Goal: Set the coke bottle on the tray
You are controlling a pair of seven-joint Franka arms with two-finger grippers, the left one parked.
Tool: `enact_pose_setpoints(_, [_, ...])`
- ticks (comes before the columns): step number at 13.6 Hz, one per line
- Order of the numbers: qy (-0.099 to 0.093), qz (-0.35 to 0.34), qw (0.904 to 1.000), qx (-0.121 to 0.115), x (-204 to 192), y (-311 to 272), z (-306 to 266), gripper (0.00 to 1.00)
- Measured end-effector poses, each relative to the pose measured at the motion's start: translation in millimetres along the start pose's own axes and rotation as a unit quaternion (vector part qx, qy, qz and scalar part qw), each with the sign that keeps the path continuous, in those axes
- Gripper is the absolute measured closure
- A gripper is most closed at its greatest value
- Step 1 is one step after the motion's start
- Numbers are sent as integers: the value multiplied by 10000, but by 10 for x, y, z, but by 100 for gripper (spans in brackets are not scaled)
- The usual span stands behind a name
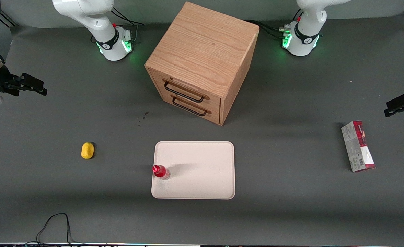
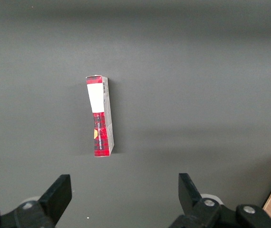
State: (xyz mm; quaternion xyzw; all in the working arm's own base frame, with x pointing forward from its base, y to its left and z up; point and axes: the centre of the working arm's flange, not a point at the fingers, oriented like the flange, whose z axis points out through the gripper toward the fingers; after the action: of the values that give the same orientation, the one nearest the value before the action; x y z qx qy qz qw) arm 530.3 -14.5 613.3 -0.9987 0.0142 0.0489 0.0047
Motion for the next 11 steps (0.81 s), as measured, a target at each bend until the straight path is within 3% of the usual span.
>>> enact_pose_setpoints(11, [4, 41, 9998, -208, 4, 75, 1, 0])
